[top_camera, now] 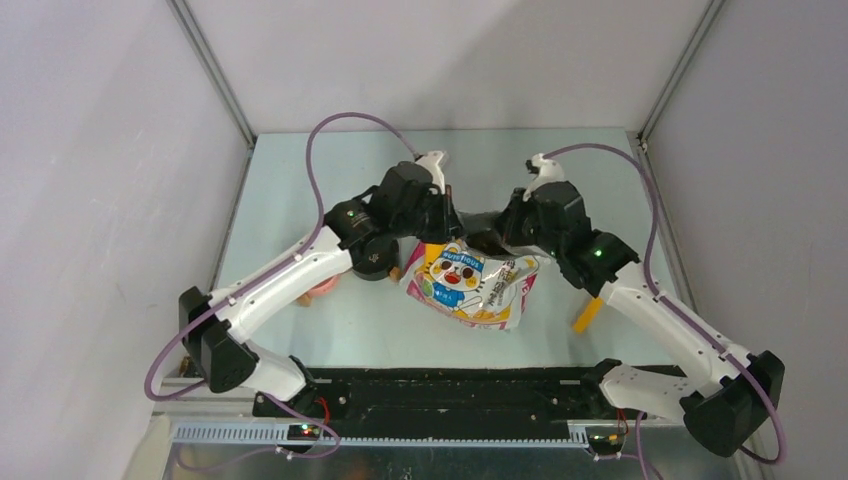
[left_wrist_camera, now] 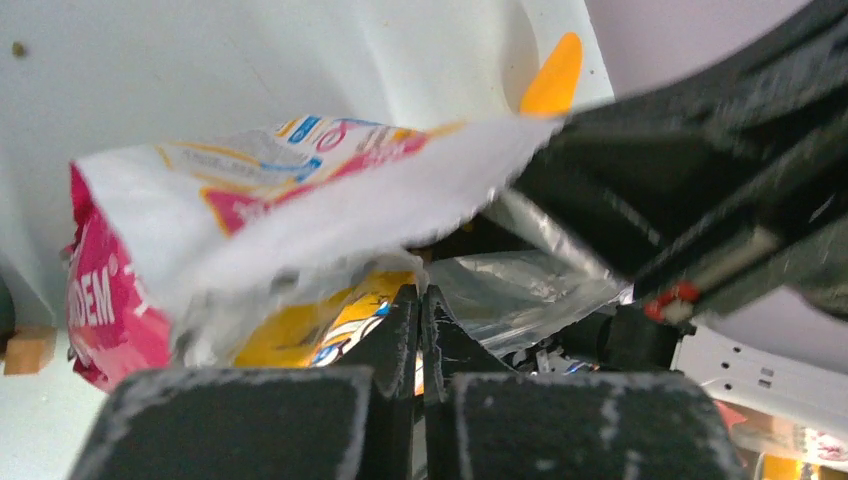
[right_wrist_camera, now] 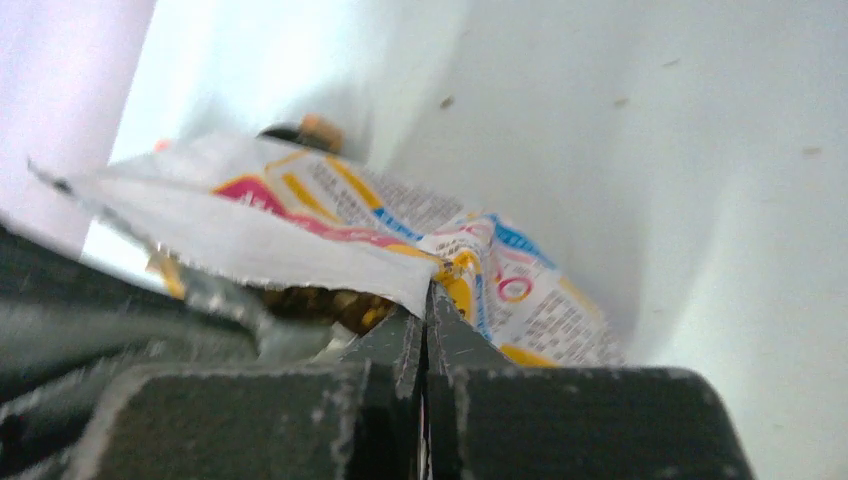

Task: Serve the pet food
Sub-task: Open the pet food bag at the center of the board.

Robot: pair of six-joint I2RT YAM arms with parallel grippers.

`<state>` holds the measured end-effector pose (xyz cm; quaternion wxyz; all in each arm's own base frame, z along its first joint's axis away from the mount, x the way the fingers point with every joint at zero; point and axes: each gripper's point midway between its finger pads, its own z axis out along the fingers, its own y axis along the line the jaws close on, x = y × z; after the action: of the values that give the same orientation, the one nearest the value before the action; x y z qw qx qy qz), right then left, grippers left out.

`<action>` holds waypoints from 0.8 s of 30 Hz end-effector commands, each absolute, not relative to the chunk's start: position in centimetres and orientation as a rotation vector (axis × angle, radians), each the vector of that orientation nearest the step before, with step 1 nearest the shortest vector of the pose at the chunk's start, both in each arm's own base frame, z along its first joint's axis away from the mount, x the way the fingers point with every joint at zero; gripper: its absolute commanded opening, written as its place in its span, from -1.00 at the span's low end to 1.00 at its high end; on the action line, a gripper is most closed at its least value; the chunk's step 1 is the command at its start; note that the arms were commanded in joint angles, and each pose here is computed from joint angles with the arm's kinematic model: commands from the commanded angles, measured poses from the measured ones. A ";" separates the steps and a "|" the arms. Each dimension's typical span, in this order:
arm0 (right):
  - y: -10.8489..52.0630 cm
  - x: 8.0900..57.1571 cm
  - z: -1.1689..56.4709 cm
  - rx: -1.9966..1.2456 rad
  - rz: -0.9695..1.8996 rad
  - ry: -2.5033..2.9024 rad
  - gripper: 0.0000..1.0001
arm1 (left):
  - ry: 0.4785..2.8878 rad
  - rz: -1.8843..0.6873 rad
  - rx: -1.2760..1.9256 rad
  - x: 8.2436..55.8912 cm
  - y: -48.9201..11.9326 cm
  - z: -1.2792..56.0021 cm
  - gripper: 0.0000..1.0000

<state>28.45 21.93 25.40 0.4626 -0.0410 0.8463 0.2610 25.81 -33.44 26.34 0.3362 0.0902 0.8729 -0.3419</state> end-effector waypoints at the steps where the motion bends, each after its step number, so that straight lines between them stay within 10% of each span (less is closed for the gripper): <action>1: 11.8 32.6 30.3 0.230 0.216 1.886 -1.00 | 2.225 -0.835 0.339 27.0 -33.9 28.2 -1.00; 12: 3.6 32.8 31.9 0.434 -0.031 1.826 -1.00 | 2.204 -0.752 0.311 34.9 -33.2 30.5 -1.00; 24: 10.2 33.3 33.4 0.123 0.333 1.827 -1.00 | 2.194 -0.413 0.395 40.9 -28.8 31.6 -1.00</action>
<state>32.49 9.80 26.95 0.5178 0.0691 0.8473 0.0961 36.14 -33.97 28.81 0.3376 0.1593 0.8898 -0.2624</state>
